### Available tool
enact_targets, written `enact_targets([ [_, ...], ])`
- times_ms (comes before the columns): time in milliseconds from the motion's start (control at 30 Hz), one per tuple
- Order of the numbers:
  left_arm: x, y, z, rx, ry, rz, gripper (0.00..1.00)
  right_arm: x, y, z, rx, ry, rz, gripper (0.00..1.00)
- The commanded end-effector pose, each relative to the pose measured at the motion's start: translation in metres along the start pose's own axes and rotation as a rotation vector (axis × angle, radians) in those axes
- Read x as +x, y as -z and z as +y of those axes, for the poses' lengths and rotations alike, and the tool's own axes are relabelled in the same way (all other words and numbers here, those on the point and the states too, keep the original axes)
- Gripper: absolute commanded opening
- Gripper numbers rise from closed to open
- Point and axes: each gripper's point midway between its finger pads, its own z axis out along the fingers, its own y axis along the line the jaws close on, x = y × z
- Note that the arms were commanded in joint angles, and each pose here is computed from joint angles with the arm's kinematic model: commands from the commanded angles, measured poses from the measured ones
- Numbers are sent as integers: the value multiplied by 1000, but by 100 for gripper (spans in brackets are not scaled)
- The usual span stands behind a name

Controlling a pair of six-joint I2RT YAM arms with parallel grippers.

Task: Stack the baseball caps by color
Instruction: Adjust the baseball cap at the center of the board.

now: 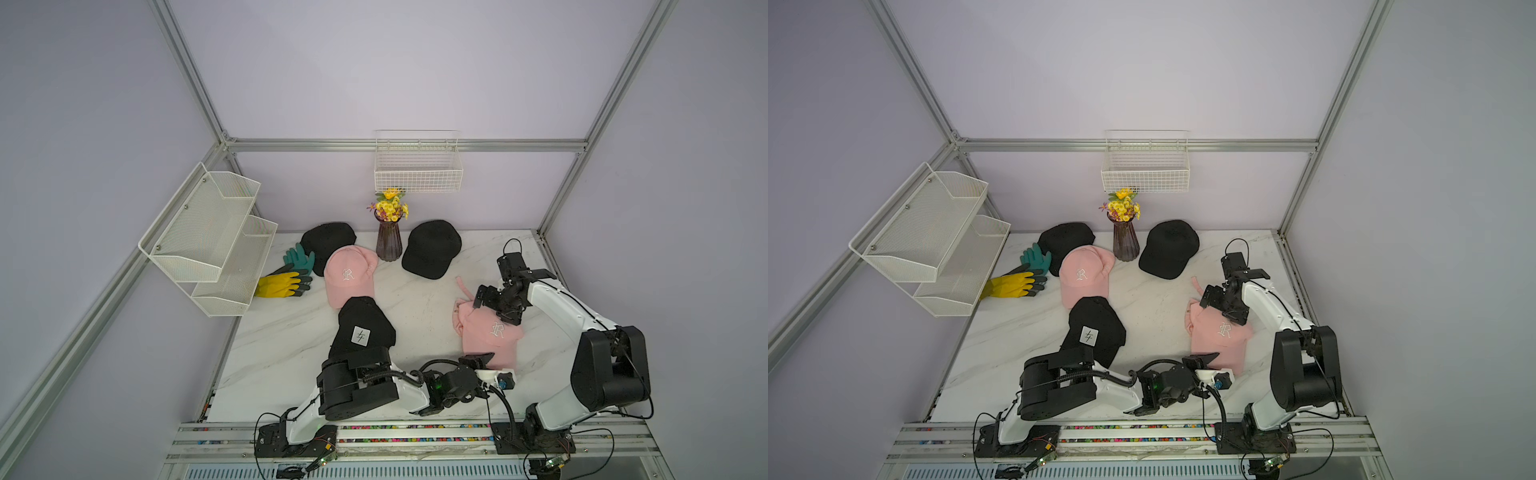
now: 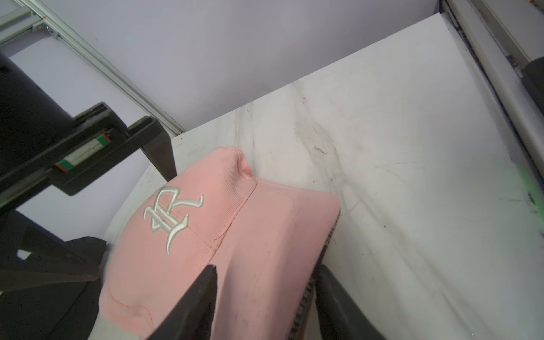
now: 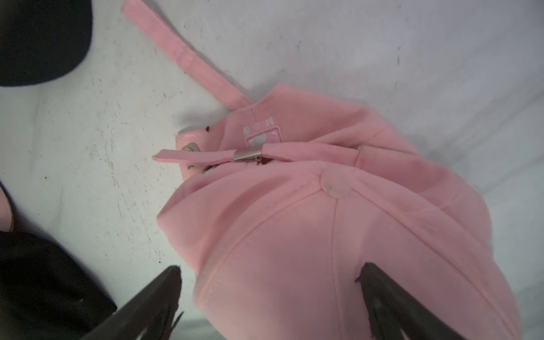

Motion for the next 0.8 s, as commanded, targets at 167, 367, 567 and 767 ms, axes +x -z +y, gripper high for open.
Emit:
enact_targets([
  [167,-9,9,19,-55,135,-66,100,-35,68,18,-77,-37,-241,97],
  [367,-37,44,47,-69,308,-154,100,-15,75,-21,33,-137,-299,97],
  [567,-48,57,118,-20,879,-129,90,3,63,-58,114,-242,-296,98],
  [767,-34,6,129,95,1152,20,57,6,30,-56,41,-275,-237,97],
])
